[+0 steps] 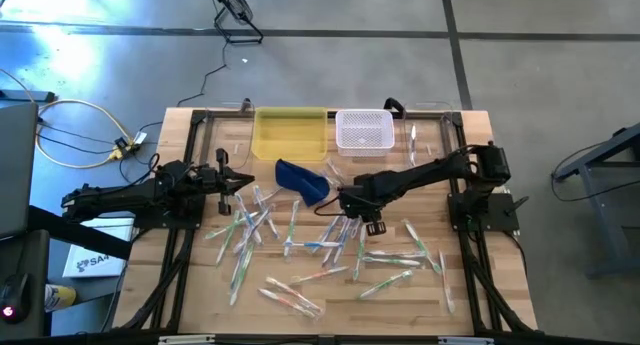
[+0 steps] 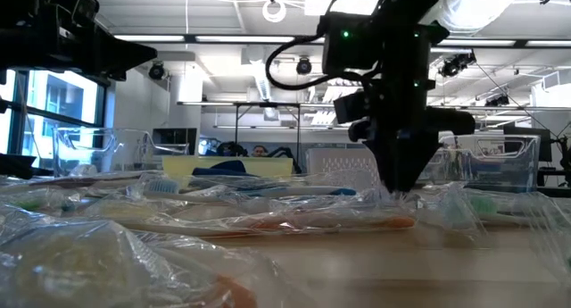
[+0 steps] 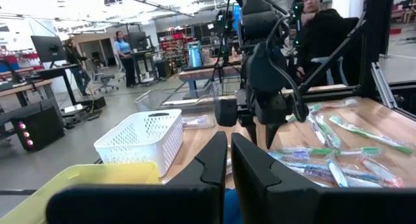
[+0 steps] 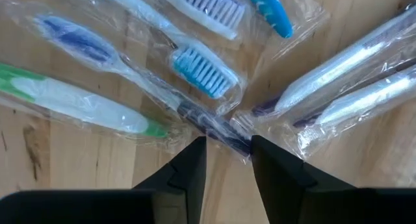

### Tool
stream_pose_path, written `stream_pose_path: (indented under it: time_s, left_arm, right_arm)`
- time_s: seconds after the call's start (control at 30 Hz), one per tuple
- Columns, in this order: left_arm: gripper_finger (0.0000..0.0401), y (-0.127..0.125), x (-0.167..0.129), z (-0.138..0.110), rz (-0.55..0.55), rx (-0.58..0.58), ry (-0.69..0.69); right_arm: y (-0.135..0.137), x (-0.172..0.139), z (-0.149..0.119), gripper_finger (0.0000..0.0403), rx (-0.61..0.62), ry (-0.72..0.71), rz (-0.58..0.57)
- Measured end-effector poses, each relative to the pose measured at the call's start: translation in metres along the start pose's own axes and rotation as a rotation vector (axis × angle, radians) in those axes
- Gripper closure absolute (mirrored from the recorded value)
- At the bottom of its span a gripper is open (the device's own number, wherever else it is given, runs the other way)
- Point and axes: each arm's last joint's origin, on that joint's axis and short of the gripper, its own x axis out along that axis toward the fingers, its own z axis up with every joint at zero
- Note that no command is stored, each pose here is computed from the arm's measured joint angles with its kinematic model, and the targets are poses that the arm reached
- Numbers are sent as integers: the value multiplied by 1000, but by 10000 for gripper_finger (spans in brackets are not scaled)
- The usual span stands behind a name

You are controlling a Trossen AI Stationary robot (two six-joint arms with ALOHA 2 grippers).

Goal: Pick & Place Toothbrushes
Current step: Put the violet toothbrush into the right transparent bin

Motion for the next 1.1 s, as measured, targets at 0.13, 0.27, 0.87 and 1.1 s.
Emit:
stream_pose_path:
  time_s: [0.13,0.27,0.87,1.1]
  left_arm:
    - [384,0,0,0,0,0,0]
    - [384,0,0,0,0,0,1]
    - [384,0,0,0,0,0,3]
    - [384,0,0,0,0,0,3]
  right_arm:
    - [0,0,0,288,1,-2,1]
    - [1,2,-1,288,-8,-2,29]
    - [2,4,-8,395,23,38,27]
    - [3,1,-12,400,71,73,30]
